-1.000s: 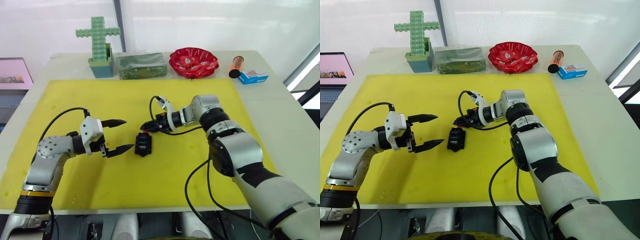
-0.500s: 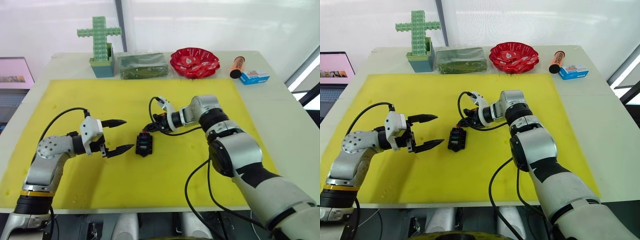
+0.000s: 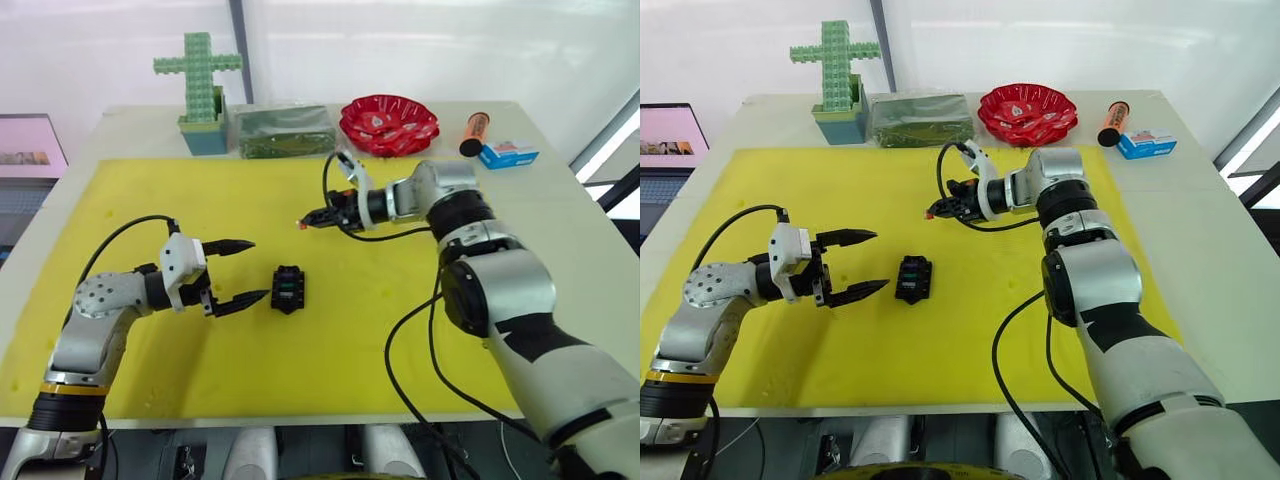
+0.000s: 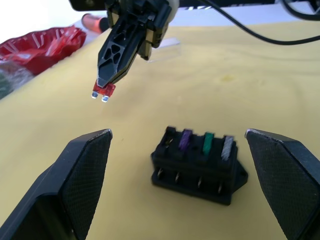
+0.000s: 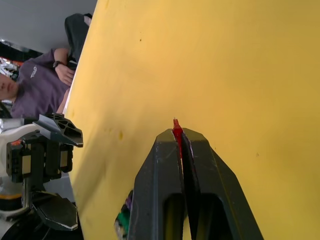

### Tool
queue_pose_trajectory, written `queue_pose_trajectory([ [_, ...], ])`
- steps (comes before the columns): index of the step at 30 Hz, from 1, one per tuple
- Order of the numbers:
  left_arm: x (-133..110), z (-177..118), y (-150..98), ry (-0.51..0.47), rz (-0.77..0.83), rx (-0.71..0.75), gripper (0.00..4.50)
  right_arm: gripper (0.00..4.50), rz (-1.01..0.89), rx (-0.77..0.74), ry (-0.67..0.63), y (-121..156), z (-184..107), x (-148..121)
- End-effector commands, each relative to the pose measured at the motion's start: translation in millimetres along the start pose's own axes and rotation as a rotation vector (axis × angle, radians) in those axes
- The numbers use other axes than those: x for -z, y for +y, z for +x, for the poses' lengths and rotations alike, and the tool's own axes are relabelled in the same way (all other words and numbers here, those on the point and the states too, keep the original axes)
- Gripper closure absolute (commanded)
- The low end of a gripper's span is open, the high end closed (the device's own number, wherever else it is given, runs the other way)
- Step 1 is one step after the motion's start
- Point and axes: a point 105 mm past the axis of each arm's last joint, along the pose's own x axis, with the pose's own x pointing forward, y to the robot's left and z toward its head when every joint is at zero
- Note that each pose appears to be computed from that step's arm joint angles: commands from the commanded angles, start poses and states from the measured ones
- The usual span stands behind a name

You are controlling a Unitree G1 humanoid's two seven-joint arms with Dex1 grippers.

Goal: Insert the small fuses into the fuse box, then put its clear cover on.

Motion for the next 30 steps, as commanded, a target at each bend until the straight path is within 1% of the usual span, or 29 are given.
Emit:
queue_pose_trajectory([
  [1, -18.0, -2.9, -3.1, -0.048, 0.022, 0.032, 0.00, 4.45, -0.061, -0.022, 0.032, 13.1, -25.9, -0.9],
  [4, -23.9, -1.0, -13.5, -0.060, 0.017, 0.088, 0.00, 4.45, -0.083, -0.020, 0.148, 16.6, -44.9, 27.4],
  [6, -29.0, 1.5, -27.7, -0.072, 0.009, 0.150, 0.00, 4.45, -0.117, -0.036, 0.265, 22.8, -59.8, 56.3],
  [7, -30.5, 2.3, -33.0, -0.074, 0.008, 0.172, 0.00, 4.45, -0.126, -0.047, 0.304, 25.0, -64.2, 66.0],
  [8, -33.8, 4.5, -43.5, -0.085, -0.002, 0.214, 0.00, 4.45, -0.141, -0.065, 0.362, 28.4, -69.9, 79.6],
  [11, -38.2, 8.7, -68.3, -0.091, -0.011, 0.317, 0.00, 4.45, -0.154, -0.122, 0.469, 37.9, -77.0, 103.8],
  [13, -35.3, 11.5, -79.4, -0.082, -0.020, 0.357, 0.00, 4.45, -0.140, -0.133, 0.499, 36.1, -70.5, 113.3],
  [17, -25.8, 12.1, -86.8, -0.049, -0.008, 0.378, 0.00, 4.45, -0.112, -0.088, 0.522, 22.3, -51.6, 125.6],
  [21, -23.7, 14.1, -84.3, -0.056, -0.022, 0.323, 0.00, 4.45, -0.090, -0.061, 0.507, 14.8, -34.5, 122.4],
  [25, -14.1, 7.7, -81.8, -0.021, -0.021, 0.294, 0.00, 4.45, -0.087, -0.061, 0.514, 14.4, -30.6, 123.1],
  [27, -11.1, 4.7, -84.8, -0.011, -0.021, 0.302, 0.00, 4.45, -0.082, -0.056, 0.532, 11.8, -30.0, 128.7],
  [30, -12.0, 5.3, -85.9, -0.024, -0.006, 0.299, 0.00, 4.45, -0.067, -0.044, 0.536, 8.3, -26.0, 131.5],
])
